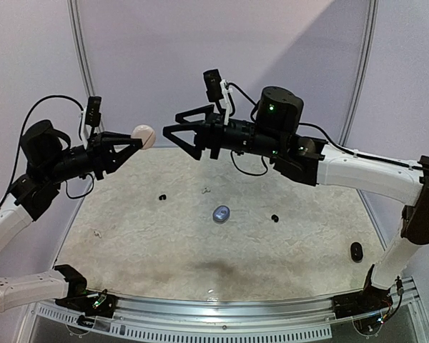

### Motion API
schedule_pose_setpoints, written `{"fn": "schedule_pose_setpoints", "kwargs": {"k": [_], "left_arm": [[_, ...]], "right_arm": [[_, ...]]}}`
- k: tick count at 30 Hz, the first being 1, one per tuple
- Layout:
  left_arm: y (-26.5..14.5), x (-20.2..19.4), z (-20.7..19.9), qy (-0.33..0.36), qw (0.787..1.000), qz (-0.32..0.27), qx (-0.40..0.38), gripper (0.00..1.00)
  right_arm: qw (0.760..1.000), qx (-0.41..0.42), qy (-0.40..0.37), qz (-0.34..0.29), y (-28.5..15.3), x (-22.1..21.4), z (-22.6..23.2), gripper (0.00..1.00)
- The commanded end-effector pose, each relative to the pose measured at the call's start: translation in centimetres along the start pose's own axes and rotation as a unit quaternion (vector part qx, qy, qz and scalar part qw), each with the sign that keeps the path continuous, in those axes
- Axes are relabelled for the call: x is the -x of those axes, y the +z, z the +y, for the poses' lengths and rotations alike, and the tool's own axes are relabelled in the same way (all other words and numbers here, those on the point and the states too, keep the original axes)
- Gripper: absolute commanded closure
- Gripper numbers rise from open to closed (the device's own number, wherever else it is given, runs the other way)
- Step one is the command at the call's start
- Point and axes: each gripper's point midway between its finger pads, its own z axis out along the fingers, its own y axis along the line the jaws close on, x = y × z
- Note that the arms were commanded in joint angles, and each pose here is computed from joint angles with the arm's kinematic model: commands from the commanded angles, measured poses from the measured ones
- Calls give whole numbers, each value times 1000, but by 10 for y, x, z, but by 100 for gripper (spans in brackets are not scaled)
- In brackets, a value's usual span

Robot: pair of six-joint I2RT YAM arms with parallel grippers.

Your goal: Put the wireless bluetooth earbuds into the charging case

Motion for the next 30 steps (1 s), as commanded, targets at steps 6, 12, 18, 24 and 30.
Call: {"fn": "schedule_pose_setpoints", "kwargs": {"k": [6, 12, 18, 24, 30], "left_arm": [[-24, 57, -19, -64, 987, -145, -25, 100], [-29, 55, -19, -88, 983, -157, -24, 100], [-25, 59, -22, -103, 980, -166, -43, 100], [-23, 58, -25, -103, 979, -167, -49, 100], [-21, 55, -24, -104, 980, -163, -50, 100]], "right_arm": [[994, 45, 80, -57, 44, 23, 25, 18], [992, 60, 93, -66, 55, 25, 33, 35], [991, 65, 102, -56, 69, 15, 40, 46], [992, 56, 100, -51, 69, 17, 38, 54], [991, 80, 97, -50, 73, 20, 46, 72]]}}
